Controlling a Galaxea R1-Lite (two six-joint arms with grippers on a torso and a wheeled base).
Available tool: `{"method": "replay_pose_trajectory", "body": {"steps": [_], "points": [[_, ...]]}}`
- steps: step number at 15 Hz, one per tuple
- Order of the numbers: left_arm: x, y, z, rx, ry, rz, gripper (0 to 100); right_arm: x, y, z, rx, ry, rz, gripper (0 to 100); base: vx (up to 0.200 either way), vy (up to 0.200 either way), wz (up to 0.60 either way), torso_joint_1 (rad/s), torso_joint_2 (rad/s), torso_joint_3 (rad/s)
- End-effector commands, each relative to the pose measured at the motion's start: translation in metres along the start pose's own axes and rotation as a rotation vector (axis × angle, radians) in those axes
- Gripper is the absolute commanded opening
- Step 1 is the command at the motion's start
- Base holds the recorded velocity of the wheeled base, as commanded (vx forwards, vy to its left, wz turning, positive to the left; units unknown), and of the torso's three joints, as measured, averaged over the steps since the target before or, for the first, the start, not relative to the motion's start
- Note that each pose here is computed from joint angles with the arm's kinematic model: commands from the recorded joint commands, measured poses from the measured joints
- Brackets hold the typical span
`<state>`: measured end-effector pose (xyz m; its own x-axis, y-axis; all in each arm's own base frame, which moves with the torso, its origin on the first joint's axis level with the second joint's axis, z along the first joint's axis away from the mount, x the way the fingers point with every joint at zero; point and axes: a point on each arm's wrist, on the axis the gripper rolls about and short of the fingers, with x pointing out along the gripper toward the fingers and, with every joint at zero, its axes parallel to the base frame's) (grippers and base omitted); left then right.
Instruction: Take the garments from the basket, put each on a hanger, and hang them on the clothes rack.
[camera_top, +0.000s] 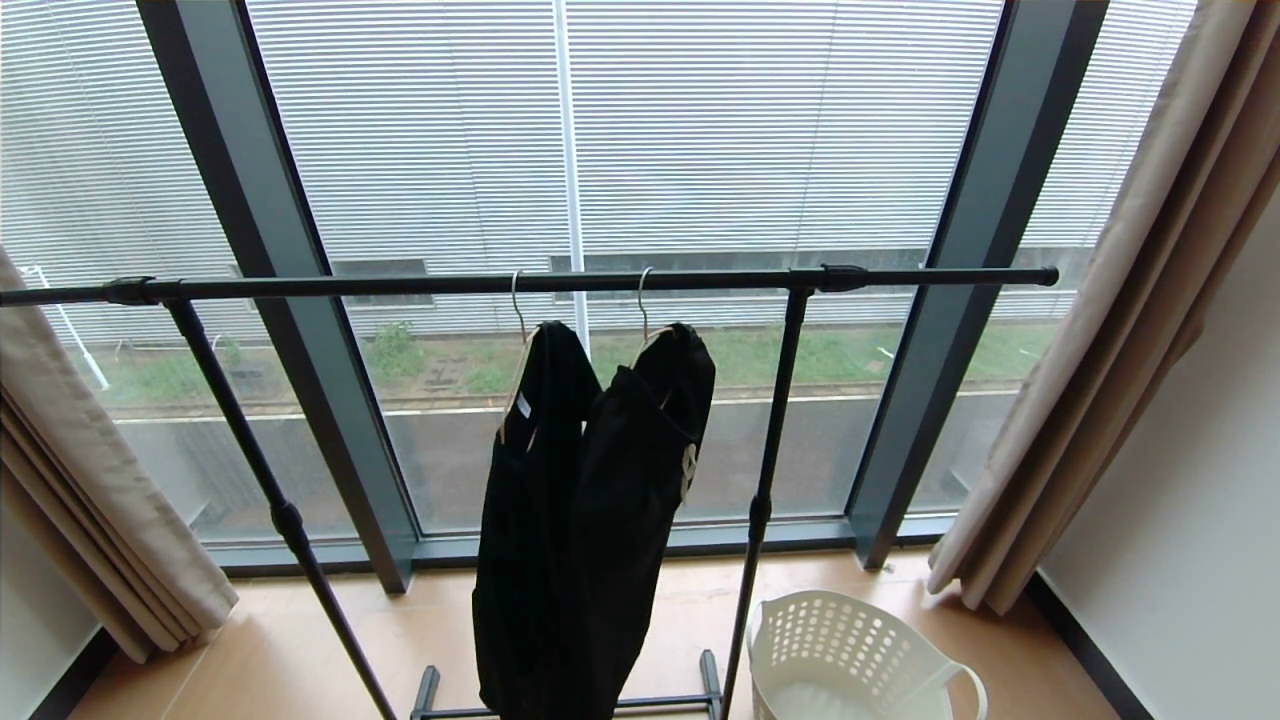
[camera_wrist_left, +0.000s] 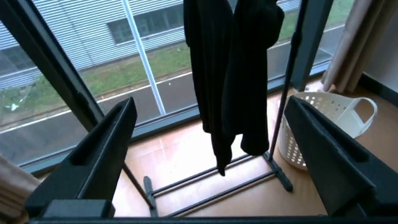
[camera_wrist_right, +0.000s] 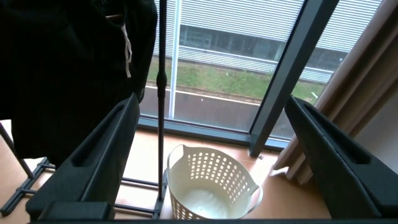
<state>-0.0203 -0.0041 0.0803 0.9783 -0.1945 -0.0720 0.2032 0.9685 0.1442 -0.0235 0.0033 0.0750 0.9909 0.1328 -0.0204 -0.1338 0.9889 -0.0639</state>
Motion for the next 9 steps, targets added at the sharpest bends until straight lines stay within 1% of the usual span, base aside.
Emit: {"method": "replay_pose_trajectory", "body": {"steps": [1, 3, 4, 5, 6, 7, 8, 9], "points": [[-0.0041, -0.0004, -0.0020, 0.005, -0.053, 0.059, 100, 0.0000, 0.0000, 0.0003, -0.001, 0.001, 0.002, 100, 0.000, 0.000, 0.00, 0.000, 0.00, 0.000], [-0.0043, -0.0003, -0.0019, -0.023, -0.061, 0.065, 100, 0.0001, 0.0000, 0.0000, 0.001, 0.001, 0.002, 100, 0.000, 0.000, 0.00, 0.000, 0.00, 0.000], [-0.0029, 0.0006, -0.0059, -0.085, -0.045, 0.119, 100, 0.0002, -0.0004, 0.0000, 0.034, -0.002, -0.014, 100, 0.000, 0.000, 0.00, 0.000, 0.00, 0.000], [-0.0029, 0.0006, -0.0059, -0.085, -0.045, 0.119, 100, 0.0002, -0.0004, 0.0000, 0.034, -0.002, -0.014, 100, 0.000, 0.000, 0.00, 0.000, 0.00, 0.000], [-0.0033, 0.0028, -0.0058, -0.141, -0.045, 0.211, 100, 0.0001, -0.0011, 0.0003, 0.057, -0.005, -0.048, 100, 0.000, 0.000, 0.00, 0.000, 0.00, 0.000], [-0.0033, 0.0027, -0.0058, -0.141, -0.045, 0.208, 100, 0.0001, -0.0011, 0.0003, 0.057, -0.005, -0.046, 100, 0.000, 0.000, 0.00, 0.000, 0.00, 0.000], [-0.0033, 0.0027, -0.0058, -0.122, -0.043, 0.204, 100, 0.0001, -0.0011, 0.0003, 0.051, -0.005, -0.046, 100, 0.000, 0.000, 0.00, 0.000, 0.00, 0.000], [-0.0030, 0.0009, -0.0055, -0.080, -0.048, 0.127, 100, 0.0002, -0.0011, 0.0003, 0.043, -0.003, -0.044, 100, 0.000, 0.000, 0.00, 0.000, 0.00, 0.000]]}}
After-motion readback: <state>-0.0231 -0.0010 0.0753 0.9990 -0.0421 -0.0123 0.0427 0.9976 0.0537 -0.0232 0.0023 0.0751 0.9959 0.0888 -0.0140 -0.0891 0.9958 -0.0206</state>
